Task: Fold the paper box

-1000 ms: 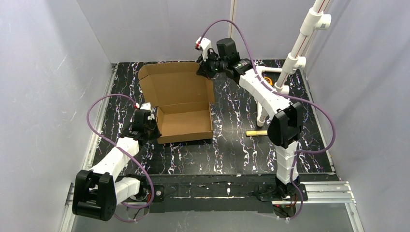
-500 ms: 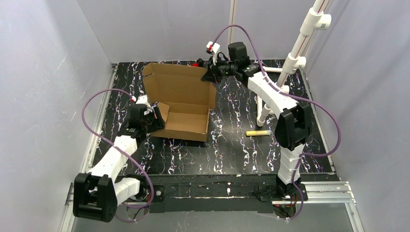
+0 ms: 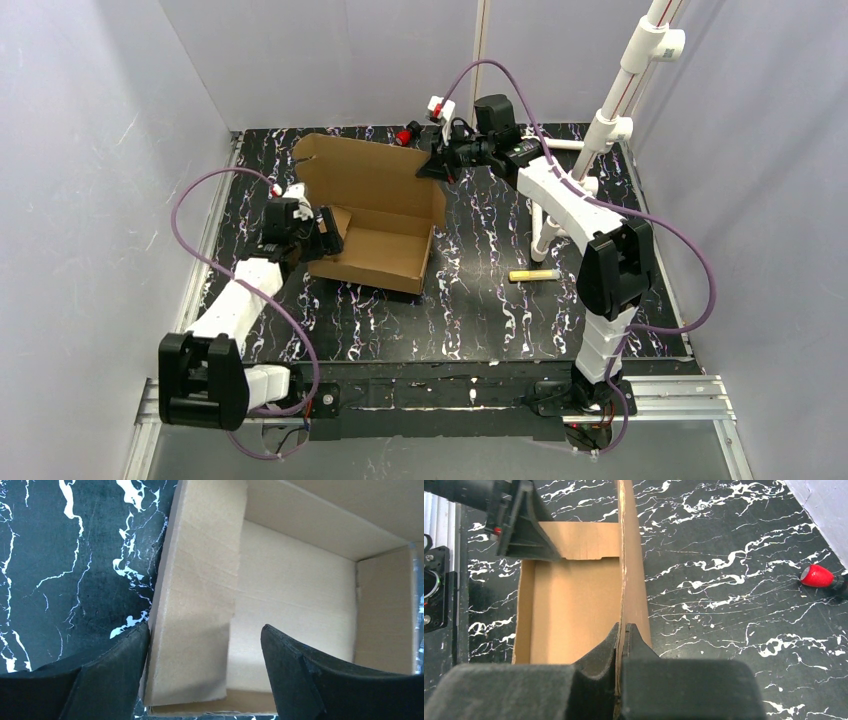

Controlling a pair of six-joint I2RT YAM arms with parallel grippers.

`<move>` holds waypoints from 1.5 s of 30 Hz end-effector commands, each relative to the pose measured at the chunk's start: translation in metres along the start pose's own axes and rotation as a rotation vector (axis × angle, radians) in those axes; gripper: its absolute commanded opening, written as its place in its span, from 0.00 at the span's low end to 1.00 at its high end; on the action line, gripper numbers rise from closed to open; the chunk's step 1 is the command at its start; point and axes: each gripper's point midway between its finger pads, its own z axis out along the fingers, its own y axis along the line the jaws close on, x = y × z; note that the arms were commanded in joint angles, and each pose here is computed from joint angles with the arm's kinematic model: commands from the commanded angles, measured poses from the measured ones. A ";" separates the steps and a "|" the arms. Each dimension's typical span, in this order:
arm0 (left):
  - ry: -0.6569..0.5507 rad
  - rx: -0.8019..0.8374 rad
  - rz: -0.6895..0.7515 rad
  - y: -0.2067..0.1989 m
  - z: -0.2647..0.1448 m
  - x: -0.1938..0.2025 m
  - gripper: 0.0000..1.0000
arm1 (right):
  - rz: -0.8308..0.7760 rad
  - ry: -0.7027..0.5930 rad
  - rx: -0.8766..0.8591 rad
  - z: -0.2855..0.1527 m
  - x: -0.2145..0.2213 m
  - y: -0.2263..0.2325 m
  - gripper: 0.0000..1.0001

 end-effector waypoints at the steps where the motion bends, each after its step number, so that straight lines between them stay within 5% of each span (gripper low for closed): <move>1: -0.058 0.104 -0.011 -0.010 -0.020 -0.004 0.80 | -0.074 -0.062 0.028 -0.011 -0.032 0.006 0.01; 12: 0.018 0.064 -0.072 0.001 -0.007 -0.005 0.82 | -0.088 -0.074 -0.043 -0.011 -0.033 0.026 0.01; 26: -0.036 0.069 0.101 0.007 0.043 -0.035 0.64 | -0.088 -0.073 -0.066 -0.008 -0.031 0.036 0.01; 29: -0.069 0.043 0.126 0.012 0.051 -0.042 0.45 | -0.080 -0.075 -0.076 -0.005 -0.030 0.037 0.01; 31: -0.007 0.042 0.134 0.013 0.063 -0.030 0.44 | -0.079 -0.078 -0.079 -0.005 -0.030 0.038 0.01; 35: 0.128 -0.036 0.149 0.024 0.072 -0.007 0.28 | -0.075 -0.078 -0.086 -0.006 -0.028 0.040 0.01; 38: 0.138 -0.116 0.182 0.028 0.068 -0.003 0.00 | -0.079 -0.080 -0.090 -0.007 -0.027 0.042 0.01; 45: 0.077 -0.420 0.377 0.035 0.052 -0.008 0.00 | -0.073 -0.078 -0.101 -0.006 -0.022 0.045 0.01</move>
